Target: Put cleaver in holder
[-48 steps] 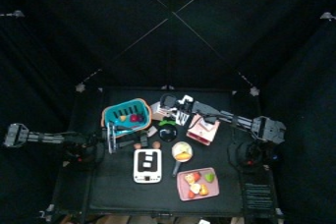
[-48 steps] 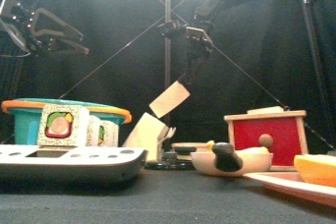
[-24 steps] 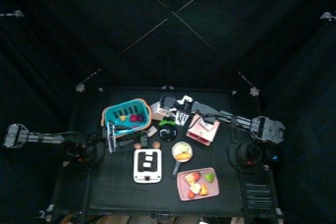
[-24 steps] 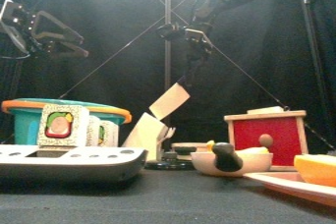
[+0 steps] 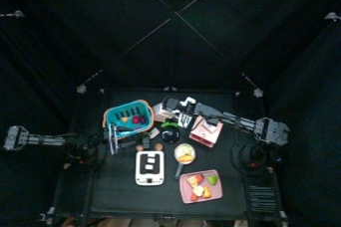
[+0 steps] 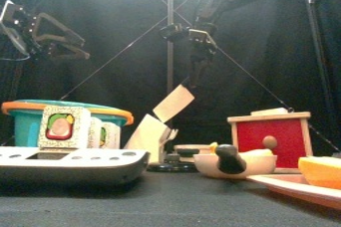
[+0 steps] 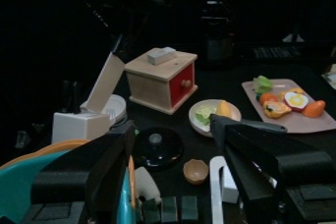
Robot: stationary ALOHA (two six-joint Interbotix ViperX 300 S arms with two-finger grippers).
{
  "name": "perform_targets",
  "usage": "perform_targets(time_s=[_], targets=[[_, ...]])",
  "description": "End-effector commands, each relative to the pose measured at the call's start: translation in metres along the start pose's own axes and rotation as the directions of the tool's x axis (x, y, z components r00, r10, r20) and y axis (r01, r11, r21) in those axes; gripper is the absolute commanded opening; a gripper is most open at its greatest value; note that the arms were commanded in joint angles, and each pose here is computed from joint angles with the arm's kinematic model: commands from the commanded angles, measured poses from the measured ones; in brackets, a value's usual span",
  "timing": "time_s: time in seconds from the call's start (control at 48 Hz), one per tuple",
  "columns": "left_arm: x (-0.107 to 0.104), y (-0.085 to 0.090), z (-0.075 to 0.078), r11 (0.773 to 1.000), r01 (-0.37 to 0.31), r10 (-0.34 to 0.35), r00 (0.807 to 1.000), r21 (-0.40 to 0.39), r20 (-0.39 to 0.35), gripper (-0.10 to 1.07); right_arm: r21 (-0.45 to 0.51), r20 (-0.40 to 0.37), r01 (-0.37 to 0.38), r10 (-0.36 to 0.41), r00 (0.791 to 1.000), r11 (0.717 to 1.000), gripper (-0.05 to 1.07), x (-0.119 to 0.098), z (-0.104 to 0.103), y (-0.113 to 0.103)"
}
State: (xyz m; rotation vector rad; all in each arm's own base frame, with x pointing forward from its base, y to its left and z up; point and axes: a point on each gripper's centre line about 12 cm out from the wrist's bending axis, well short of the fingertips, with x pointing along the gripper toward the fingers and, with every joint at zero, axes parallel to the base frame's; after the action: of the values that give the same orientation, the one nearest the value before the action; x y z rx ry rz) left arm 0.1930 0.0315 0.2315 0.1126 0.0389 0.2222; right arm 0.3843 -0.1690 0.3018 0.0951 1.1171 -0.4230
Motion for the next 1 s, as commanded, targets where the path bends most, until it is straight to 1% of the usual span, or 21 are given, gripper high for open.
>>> perform_targets(time_s=[0.0, 0.188, 0.375, 0.979], targets=[[0.001, 0.001, 0.005, 1.000, -0.007, 0.007, 1.000, -0.003, 0.014, 0.95, 0.005, 0.062, 0.001, -0.001, 0.998, 1.000, 0.42, -0.023, 0.007, -0.002], [0.001, 0.001, 0.003, 1.000, -0.009, 0.009, 1.000, -0.010, 0.008, 0.95, 0.000, 0.062, -0.003, 0.003, 0.998, 1.000, 0.42, -0.023, 0.006, 0.000], [0.001, 0.001, 0.003, 1.000, -0.007, 0.007, 1.000, -0.010, 0.006, 0.95, -0.003, 0.050, -0.006, 0.006, 0.999, 1.000, 0.42, -0.018, 0.006, 0.002], [0.001, 0.002, 0.001, 1.000, -0.010, 0.009, 1.000, -0.008, -0.012, 0.95, -0.009, -0.001, -0.008, 0.008, 1.000, 1.000, 0.42, 0.006, 0.006, 0.004]])
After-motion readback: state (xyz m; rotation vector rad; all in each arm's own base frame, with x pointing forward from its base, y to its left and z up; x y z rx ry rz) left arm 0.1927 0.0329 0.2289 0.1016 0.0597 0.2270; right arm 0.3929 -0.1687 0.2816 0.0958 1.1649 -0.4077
